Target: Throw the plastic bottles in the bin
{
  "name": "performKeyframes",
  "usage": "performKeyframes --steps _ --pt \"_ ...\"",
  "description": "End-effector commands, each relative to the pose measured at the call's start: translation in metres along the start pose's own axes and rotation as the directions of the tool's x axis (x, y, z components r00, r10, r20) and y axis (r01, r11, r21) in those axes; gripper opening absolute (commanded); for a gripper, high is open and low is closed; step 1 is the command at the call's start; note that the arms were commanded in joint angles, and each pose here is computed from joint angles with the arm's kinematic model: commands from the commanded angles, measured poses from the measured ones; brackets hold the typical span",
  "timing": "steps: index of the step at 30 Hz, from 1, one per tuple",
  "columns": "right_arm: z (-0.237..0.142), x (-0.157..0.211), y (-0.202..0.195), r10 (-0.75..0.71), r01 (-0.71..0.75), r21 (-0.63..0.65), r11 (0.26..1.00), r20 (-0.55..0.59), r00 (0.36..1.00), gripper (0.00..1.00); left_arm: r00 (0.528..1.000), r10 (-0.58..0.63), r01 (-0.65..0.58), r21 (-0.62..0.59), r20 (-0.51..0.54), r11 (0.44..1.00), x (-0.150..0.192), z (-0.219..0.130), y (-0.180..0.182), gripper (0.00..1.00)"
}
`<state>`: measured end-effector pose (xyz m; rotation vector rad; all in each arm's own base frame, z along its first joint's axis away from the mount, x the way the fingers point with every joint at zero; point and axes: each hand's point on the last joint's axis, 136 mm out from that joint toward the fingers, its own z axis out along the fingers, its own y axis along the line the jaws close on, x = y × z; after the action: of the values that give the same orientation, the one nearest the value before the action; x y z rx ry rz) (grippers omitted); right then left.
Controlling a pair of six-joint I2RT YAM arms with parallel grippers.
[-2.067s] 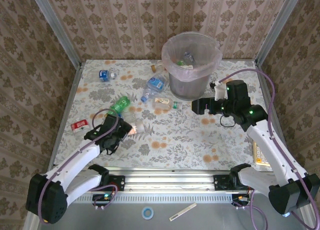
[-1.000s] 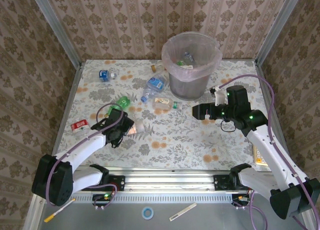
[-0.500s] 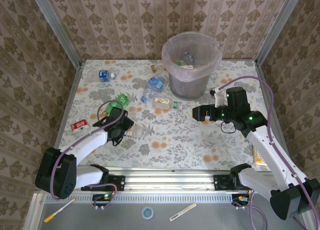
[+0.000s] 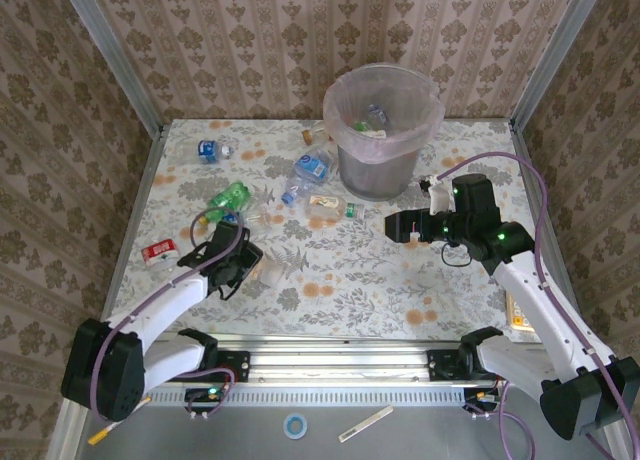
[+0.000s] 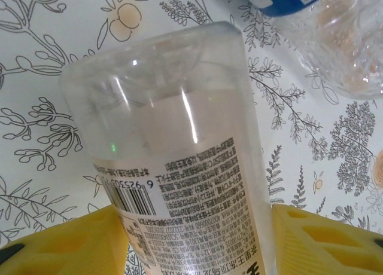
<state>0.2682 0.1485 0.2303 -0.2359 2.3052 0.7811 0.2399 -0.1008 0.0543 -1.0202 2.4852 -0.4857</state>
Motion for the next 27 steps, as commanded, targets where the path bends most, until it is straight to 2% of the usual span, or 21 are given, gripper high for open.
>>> performKeyframes --steps 1,10,22,27 --pt "0.001 0.002 0.006 -0.017 0.017 -0.031 0.999 0.002 1.0 1.0 0.998 0.055 -0.055 -0.001 -0.014 0.998 0.006 -0.003 0.006 0.58" --pt "0.001 0.003 0.006 -0.019 0.019 -0.034 0.999 -0.003 1.0 1.0 0.996 0.07 -0.071 -0.015 -0.047 0.997 0.015 0.009 0.014 0.62" --pt "0.001 0.005 0.006 -0.02 0.019 -0.036 0.999 -0.01 1.0 1.0 0.984 0.166 -0.164 0.041 -0.068 0.986 0.027 0.013 -0.001 0.72" --pt "0.001 0.005 0.007 -0.02 0.02 -0.04 0.999 -0.01 1.0 1.0 0.98 0.186 -0.182 0.069 -0.065 0.981 0.028 0.012 -0.005 0.67"
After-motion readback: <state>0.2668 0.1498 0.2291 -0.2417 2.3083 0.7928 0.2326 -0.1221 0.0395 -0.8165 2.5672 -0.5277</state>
